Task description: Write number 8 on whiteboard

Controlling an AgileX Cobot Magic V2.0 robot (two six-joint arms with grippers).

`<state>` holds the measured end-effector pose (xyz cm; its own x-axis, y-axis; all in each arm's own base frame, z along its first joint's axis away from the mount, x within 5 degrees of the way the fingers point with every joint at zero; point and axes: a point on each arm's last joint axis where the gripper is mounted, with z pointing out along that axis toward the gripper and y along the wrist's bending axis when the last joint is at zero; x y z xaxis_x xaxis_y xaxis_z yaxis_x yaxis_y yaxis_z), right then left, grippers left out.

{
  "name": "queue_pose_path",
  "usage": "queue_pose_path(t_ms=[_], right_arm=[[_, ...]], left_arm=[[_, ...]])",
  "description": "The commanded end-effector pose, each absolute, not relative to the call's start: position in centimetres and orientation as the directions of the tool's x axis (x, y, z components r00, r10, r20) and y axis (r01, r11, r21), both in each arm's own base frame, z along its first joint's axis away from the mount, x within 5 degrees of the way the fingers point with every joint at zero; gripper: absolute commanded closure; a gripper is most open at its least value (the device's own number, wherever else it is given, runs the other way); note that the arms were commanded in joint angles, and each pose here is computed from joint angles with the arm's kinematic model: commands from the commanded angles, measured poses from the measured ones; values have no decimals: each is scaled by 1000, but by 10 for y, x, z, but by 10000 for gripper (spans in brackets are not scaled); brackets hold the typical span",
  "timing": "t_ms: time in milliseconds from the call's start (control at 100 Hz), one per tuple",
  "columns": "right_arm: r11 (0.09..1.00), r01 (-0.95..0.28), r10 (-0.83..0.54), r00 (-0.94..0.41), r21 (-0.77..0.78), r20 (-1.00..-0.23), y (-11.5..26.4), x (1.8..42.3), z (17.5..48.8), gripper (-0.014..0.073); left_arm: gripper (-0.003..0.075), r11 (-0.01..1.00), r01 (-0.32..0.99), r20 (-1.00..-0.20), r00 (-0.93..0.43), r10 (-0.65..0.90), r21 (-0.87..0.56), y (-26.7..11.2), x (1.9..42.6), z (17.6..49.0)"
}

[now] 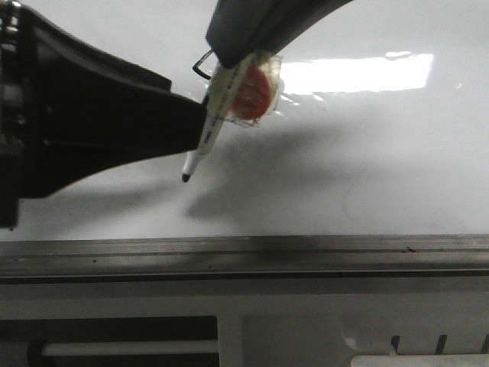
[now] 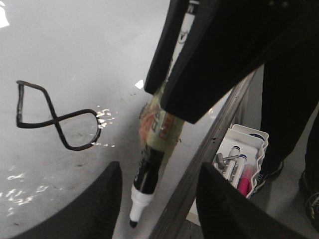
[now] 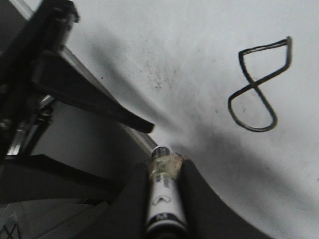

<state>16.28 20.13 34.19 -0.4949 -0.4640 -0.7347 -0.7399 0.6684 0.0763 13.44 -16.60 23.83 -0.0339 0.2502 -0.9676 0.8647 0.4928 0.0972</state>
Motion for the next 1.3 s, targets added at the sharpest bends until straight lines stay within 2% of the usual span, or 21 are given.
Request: queue_pose_path(t_ms=[0, 160, 230, 300, 430, 530, 590, 640, 700, 790, 920, 1040, 1130, 1290], right_arm=[[648, -757, -408, -443, 88, -799, 204, 159, 359, 658], [644, -755, -397, -470, 126, -788, 206, 157, 358, 658], [643, -753, -389, -479, 140, -787, 206, 156, 358, 658], [643, -752, -389, -486, 147, -783, 206, 156, 358, 658], [643, -752, -392, -488, 147, -780, 206, 155, 358, 658], [642, -752, -384, -485, 150, -786, 207, 156, 359, 645], [642, -752, -384, -485, 150, -786, 207, 156, 359, 585], [642, -752, -382, -484, 151, -787, 207, 156, 359, 491], [642, -752, -379, -482, 151, -790, 207, 156, 359, 330], [644, -751, -379, -479, 147, -792, 207, 157, 359, 204], [645, -750, -381, -479, 143, -791, 206, 157, 359, 200], [645, -750, -381, -479, 143, -791, 206, 157, 359, 200], [645, -750, -381, -479, 143, -791, 206, 157, 359, 200], [645, -750, -381, -479, 143, -791, 206, 157, 359, 200]], left_arm=[[395, 477, 878, -992, -9, 123, 52, -176, 137, 252], [398, 468, 882, -993, -14, 119, 44, -178, 138, 249], [429, 471, 881, -992, -19, 129, 44, -178, 139, 248], [517, 470, 882, -992, -18, 129, 45, -178, 139, 248], [744, 468, 883, -991, -15, 131, 48, -178, 138, 248], [741, 465, 884, -991, -12, 133, 52, -179, 138, 248], [741, 465, 884, -991, -12, 133, 52, -179, 138, 248], [741, 465, 884, -991, -12, 133, 52, -179, 138, 248], [741, 469, 881, -990, -17, 139, 51, -178, 138, 247], [741, 532, 847, -986, -91, 138, -4, -173, 142, 246], [741, 690, 694, -948, -316, 36, -205, -156, 148, 248], [741, 771, 487, -854, -502, -138, -411, -138, 153, 247], [741, 784, 397, -808, -550, -213, -477, -131, 157, 245], [741, 781, 375, -796, -555, -241, -499, -134, 162, 248]])
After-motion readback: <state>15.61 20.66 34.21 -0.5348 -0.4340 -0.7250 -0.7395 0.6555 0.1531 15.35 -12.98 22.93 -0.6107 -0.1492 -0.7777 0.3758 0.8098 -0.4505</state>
